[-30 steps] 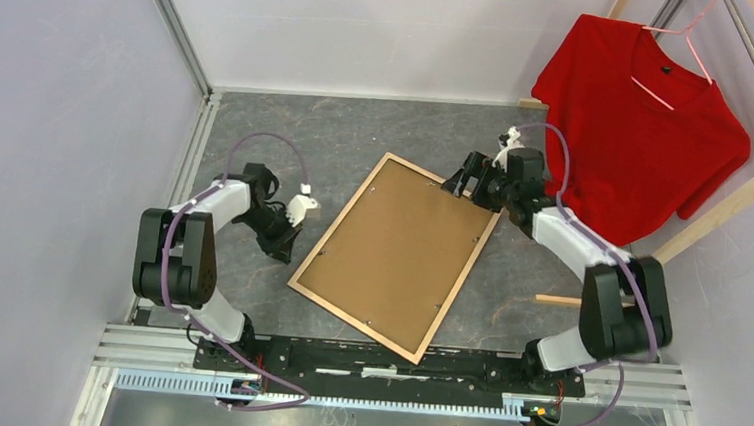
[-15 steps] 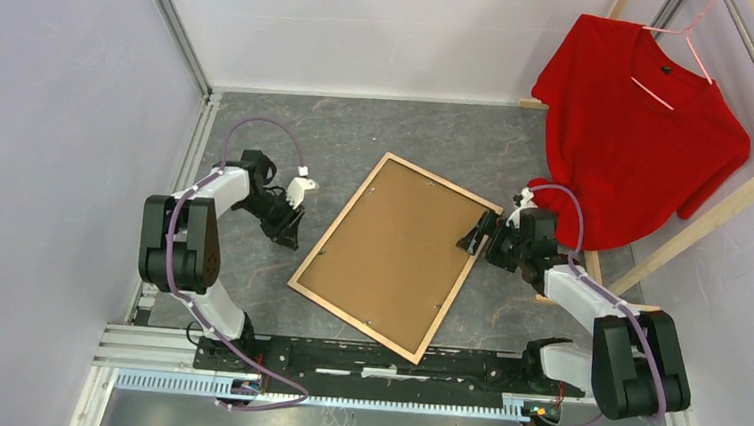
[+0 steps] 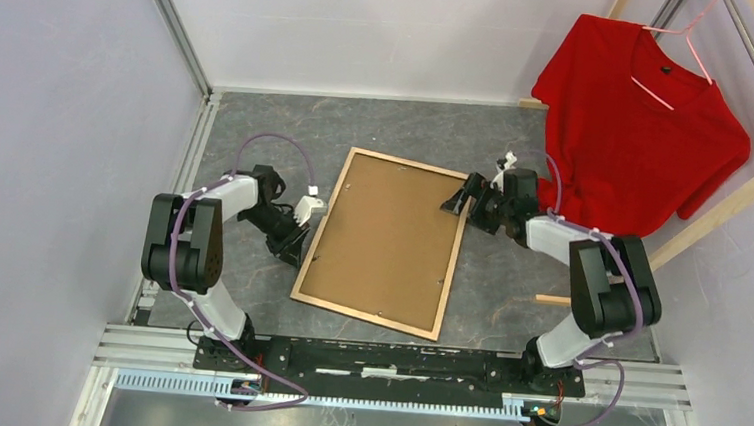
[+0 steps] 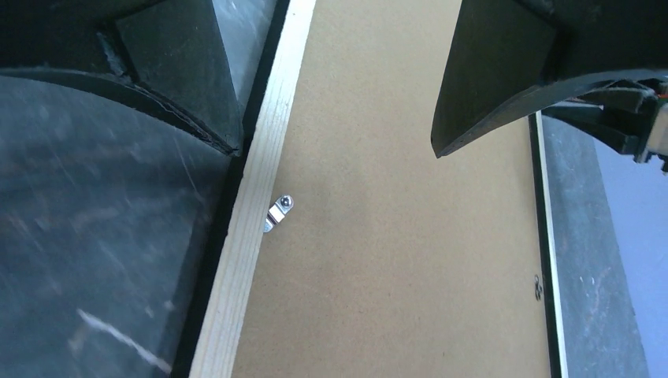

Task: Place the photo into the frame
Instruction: Adjust the photo frame at the center of the board, then install the photo frame at the center of the board.

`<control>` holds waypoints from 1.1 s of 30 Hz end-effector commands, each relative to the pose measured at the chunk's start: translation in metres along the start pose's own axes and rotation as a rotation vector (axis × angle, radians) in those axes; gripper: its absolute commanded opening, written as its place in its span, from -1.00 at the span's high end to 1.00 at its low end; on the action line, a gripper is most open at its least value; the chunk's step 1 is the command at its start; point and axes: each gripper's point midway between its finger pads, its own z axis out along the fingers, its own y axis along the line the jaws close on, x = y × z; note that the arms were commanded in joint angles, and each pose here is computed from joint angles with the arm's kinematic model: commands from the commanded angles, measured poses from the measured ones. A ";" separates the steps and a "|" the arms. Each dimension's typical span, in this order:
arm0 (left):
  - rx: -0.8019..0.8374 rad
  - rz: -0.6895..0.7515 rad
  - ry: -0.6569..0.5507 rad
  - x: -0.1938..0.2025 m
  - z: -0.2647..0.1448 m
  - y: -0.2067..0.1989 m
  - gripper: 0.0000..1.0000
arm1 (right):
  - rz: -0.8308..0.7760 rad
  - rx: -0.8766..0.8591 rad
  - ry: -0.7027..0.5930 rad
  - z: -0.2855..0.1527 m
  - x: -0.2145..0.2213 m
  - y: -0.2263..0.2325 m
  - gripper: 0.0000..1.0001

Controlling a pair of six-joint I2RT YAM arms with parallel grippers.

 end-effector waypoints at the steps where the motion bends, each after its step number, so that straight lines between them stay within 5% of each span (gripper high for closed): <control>1: 0.105 0.066 -0.023 -0.002 0.001 -0.025 0.43 | -0.058 -0.127 -0.021 0.019 -0.023 0.047 -0.91; 10: 0.126 0.108 -0.021 0.003 -0.014 -0.033 0.40 | -0.172 0.136 -0.140 0.001 -0.073 0.026 -0.90; 14: 0.106 0.047 -0.063 -0.007 -0.020 -0.018 0.34 | -0.189 0.055 -0.216 -0.022 -0.066 0.057 -0.80; 23: 0.204 -0.002 -0.115 -0.022 -0.012 -0.018 0.35 | -0.263 -0.320 -0.055 -0.012 0.082 0.174 -0.69; 33: 0.213 -0.037 -0.098 -0.017 -0.004 -0.013 0.61 | -0.259 -0.518 0.122 0.012 0.192 0.258 -0.57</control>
